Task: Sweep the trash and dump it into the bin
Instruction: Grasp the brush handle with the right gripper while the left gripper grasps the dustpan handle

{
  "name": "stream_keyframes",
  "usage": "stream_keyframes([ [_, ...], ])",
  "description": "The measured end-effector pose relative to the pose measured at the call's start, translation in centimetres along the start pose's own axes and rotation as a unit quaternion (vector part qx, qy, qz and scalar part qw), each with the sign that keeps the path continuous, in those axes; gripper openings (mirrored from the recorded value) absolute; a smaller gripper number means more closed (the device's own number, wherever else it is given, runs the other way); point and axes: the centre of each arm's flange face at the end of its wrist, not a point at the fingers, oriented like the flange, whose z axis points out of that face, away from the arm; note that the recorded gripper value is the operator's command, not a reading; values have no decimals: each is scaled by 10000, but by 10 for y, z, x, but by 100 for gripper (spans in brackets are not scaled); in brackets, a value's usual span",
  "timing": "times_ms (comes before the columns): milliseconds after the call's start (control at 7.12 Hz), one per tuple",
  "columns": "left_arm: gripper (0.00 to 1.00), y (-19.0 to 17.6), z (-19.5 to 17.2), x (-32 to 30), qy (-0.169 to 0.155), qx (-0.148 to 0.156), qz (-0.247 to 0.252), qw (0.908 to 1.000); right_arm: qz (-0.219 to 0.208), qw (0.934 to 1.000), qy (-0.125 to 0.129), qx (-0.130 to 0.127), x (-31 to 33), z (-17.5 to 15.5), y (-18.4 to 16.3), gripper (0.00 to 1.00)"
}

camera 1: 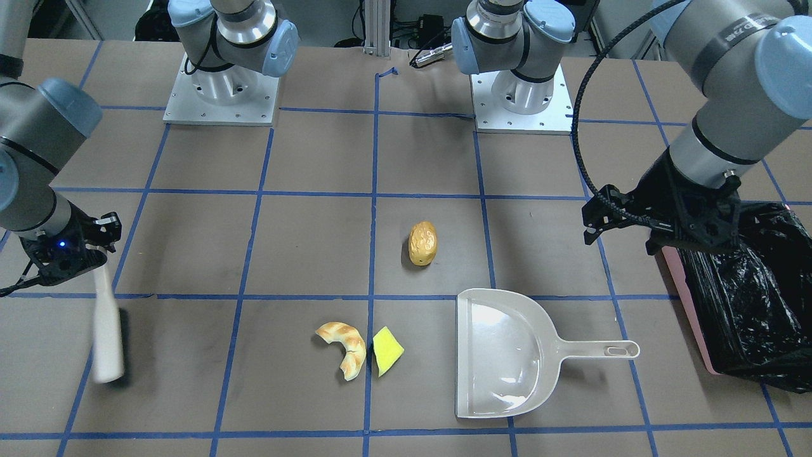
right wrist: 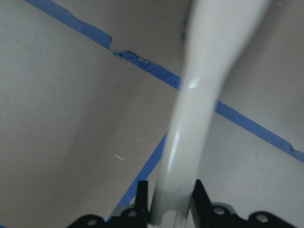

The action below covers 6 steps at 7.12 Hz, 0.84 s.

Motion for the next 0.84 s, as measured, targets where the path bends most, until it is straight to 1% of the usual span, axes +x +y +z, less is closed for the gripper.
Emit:
stream_keyframes([
  [140, 100, -10, 14, -8, -88, 22, 804, 9967, 59, 10000, 15, 20, 1, -3, 0, 0],
  [281, 98, -23, 27, -17, -283, 118, 1697, 9850, 166, 9998, 43, 32, 1, -7, 1, 0],
  [421, 95, -37, 43, -26, -451, 152, 2710, 9614, 407, 9991, 102, 78, -1, -16, 0, 0],
  [562, 95, -50, 63, -35, -529, 107, 3784, 9241, 748, 9970, 146, 142, -13, -31, -6, 0],
  [702, 94, -63, 86, -43, -549, 41, 4783, 8765, 1062, 9940, 189, 162, -43, -46, -22, 0],
  [843, 94, -74, 109, -49, -540, -17, 5528, 8316, 1341, 9905, 269, 170, -89, -57, -46, 0],
])
